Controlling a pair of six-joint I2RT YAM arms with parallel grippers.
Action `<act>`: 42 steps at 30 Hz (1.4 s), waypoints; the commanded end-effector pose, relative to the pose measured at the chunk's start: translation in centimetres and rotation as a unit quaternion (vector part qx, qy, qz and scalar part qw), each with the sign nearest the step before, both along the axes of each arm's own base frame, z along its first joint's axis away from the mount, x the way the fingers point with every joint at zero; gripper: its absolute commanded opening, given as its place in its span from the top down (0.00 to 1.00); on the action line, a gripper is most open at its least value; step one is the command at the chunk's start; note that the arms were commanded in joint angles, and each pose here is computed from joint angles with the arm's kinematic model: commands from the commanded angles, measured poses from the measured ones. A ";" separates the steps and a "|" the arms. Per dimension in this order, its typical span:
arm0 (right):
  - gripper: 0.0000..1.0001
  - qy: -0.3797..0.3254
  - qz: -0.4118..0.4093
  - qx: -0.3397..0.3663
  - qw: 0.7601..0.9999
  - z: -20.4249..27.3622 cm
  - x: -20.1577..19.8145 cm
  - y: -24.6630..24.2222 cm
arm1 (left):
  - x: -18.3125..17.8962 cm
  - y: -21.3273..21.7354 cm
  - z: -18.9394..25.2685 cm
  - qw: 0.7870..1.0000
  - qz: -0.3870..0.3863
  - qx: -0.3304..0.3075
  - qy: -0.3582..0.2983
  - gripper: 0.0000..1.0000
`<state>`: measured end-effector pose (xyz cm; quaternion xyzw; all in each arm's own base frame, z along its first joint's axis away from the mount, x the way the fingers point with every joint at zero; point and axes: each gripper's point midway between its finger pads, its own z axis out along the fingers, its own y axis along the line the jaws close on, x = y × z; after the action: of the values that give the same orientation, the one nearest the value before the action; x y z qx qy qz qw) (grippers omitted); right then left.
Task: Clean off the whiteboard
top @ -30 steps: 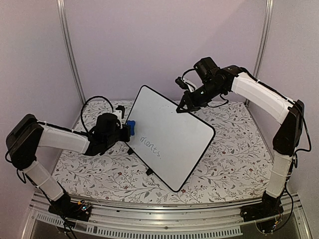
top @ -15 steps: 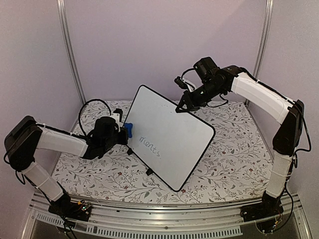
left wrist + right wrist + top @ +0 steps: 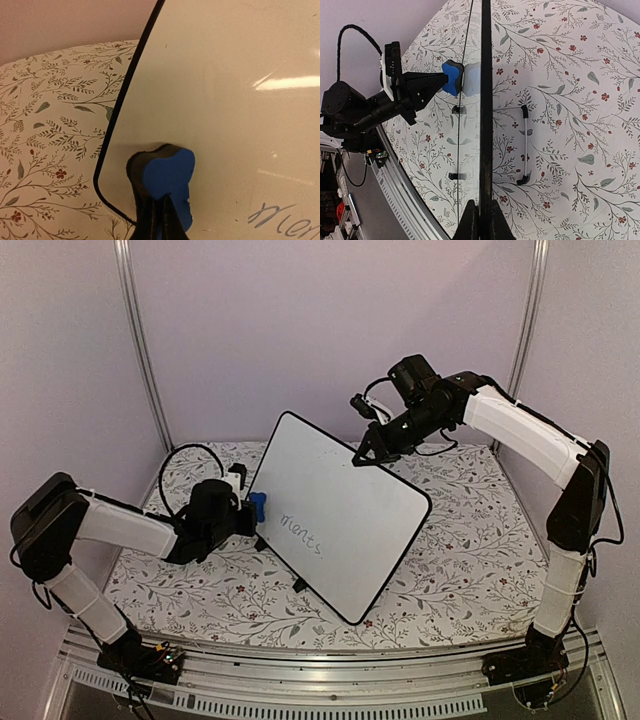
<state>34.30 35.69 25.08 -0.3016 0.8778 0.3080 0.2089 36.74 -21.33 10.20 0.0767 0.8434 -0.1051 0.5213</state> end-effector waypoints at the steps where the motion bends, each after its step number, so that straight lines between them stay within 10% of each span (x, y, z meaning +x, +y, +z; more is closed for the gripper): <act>1: 1.00 0.001 0.043 -0.044 0.998 -2.6 -1.2 0.4 | 0.3 -2.2 1.2 0.999 -0.038 -0.013 -0.027 1.00; 42: 1.00 -0.003 0.043 -0.041 0.998 -2.3 -1.2 0.4 | -6.2 -10.3 -0.3 0.959 -0.266 -0.101 0.014 1.00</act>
<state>34.38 35.30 24.83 -0.2896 0.8854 0.3031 0.2010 32.43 -29.35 11.21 0.2093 0.7839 -0.2973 0.5032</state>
